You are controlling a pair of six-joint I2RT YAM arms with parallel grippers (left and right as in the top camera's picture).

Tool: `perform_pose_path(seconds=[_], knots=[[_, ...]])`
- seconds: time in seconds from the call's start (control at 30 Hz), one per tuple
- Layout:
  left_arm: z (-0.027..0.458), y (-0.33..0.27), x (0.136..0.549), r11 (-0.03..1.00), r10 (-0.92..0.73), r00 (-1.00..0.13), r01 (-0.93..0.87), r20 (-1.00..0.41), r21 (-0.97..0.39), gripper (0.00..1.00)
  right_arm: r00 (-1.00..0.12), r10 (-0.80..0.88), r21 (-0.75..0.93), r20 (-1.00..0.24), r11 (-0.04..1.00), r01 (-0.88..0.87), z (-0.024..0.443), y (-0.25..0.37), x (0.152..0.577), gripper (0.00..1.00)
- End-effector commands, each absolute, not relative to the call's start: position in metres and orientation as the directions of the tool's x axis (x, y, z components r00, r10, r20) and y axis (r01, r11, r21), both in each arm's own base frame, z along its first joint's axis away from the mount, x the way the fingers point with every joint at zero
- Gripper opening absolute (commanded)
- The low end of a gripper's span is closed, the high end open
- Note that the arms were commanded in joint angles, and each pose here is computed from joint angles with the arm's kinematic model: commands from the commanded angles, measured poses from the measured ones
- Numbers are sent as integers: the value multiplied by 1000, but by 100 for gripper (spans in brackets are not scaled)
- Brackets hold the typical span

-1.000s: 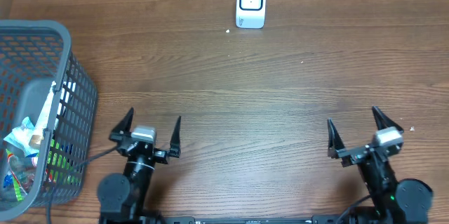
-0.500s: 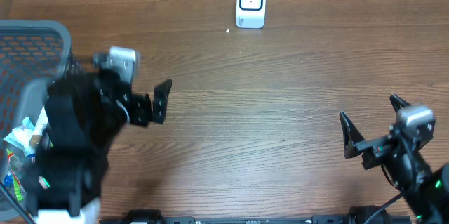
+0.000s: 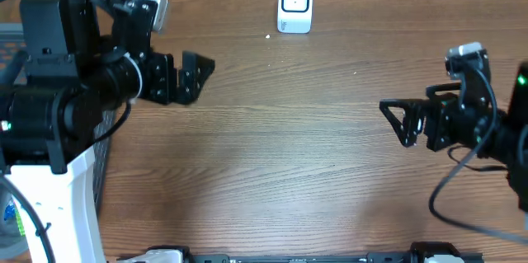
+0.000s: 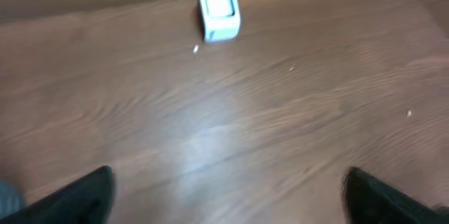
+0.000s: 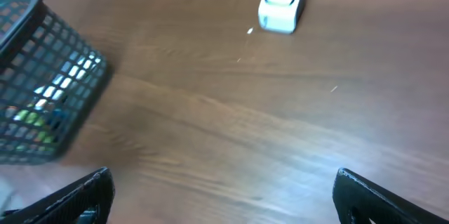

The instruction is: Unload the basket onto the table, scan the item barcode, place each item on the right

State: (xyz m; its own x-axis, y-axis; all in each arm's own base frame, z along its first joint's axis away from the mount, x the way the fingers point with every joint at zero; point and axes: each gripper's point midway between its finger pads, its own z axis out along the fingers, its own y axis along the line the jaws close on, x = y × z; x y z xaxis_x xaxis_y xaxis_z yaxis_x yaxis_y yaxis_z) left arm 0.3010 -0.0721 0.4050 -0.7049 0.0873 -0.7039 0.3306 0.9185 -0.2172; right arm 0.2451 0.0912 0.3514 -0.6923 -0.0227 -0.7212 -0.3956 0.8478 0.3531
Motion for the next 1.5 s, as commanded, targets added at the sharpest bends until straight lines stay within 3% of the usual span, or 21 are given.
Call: perform_pose_path(seconds=[0.0, 0.07, 0.13, 0.27, 0.3, 0.57, 0.93, 1.13, 1.4, 1.47], knots=[[418, -68, 314, 926, -10, -685, 269, -728, -266, 83, -728, 20, 446, -685, 802, -398, 356, 103, 248, 100], [413, -26, 317, 961, -224, -695, -42, -683, -273, 84, -743, 20, 458, -669, 798, -391, 351, 104, 255, 100], [406, 13, 307, 919, -393, -654, -298, -646, -257, 86, -753, 20, 465, -657, 798, -384, 347, 104, 261, 100], [386, 90, 261, 661, -679, -468, -724, -566, -195, 86, -785, 20, 482, -619, 799, -360, 334, 104, 275, 100], [381, 101, 256, 649, -686, -468, -739, -557, -179, 100, -791, 20, 485, -612, 799, -356, 331, 104, 278, 100], [363, 192, 208, 283, -865, -153, -935, -478, -212, 100, -857, 19, 524, -514, 798, -296, 299, 105, 301, 100], [292, 240, 170, 16, -959, 8, -996, -284, -83, 100, -922, 8, 556, -388, 800, -227, 262, 105, 313, 100], [233, 250, 167, -30, -989, 25, -999, -143, 33, 100, -940, 6, 567, -340, 800, -200, 250, 105, 315, 100], [160, 275, 177, -39, -994, 27, -992, -101, 118, 100, -932, 6, 562, -363, 799, -214, 251, 105, 321, 100], [141, 279, 180, -85, -993, 73, -989, -98, 125, 100, -932, 6, 561, -363, 800, -213, 251, 105, 321, 100]])
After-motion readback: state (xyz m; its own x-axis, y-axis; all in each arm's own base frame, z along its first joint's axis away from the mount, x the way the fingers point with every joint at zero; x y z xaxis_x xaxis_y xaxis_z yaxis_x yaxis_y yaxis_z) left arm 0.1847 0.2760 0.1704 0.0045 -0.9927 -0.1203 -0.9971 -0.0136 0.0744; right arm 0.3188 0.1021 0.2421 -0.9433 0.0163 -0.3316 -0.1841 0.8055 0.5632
